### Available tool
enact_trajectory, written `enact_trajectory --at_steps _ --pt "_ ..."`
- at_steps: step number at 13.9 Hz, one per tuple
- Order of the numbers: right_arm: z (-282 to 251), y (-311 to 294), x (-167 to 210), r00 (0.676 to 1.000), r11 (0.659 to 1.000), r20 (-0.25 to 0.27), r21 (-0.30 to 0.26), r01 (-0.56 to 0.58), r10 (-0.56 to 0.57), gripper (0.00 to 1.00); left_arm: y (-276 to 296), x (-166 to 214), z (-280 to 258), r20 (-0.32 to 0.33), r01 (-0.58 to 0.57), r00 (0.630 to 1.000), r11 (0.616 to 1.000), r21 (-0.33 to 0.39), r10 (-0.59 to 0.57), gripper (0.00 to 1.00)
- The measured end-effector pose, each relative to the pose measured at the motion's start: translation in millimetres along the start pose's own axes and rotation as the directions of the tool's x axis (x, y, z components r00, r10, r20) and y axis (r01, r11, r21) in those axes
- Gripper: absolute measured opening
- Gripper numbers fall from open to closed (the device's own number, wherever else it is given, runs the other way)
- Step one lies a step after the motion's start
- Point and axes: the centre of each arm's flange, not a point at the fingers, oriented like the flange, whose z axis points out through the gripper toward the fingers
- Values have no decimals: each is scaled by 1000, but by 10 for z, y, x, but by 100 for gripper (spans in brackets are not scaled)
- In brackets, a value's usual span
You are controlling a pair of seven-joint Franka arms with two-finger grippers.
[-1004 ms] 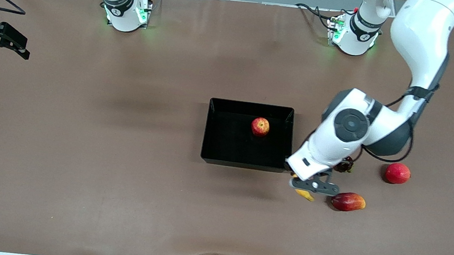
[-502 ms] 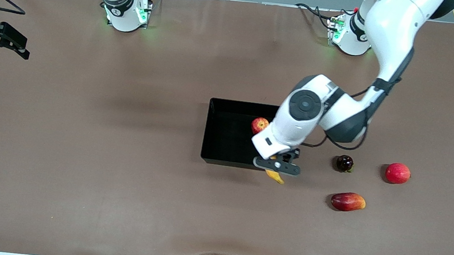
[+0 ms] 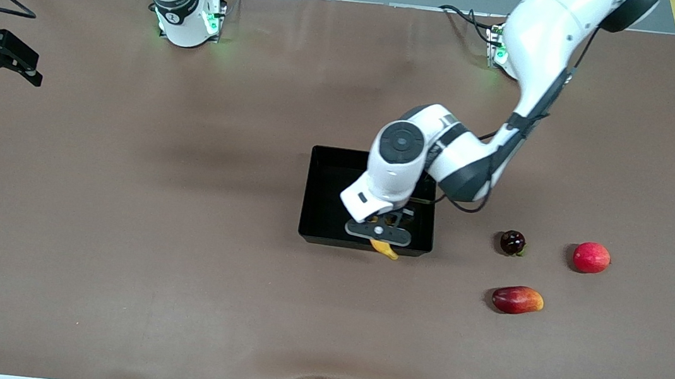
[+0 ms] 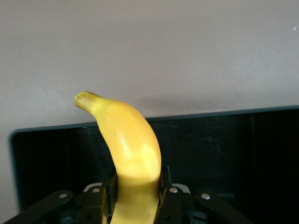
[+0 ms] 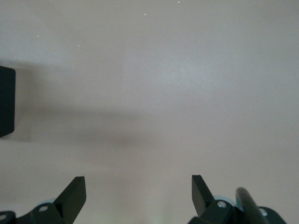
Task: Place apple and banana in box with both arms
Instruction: 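Lift the banana and carry it over the black box, then lower the banana into the box and open the left gripper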
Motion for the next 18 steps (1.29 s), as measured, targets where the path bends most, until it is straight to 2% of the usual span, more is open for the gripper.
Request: enact_trajectory --at_steps 4,11,18 --pt "1 -1 -4 1000 1000 3 0 0 0 100 479 -222 -29 -32 21 999 1000 5 -21 38" --pt "3 1 -7 1000 1000 6 1 0 0 100 973 -638 201 -11 30 999 1000 5 -30 38" --pt "5 1 -10 1000 1000 8 1 0 0 100 1041 -741 706 12 28 1000 1000 11 -28 38"
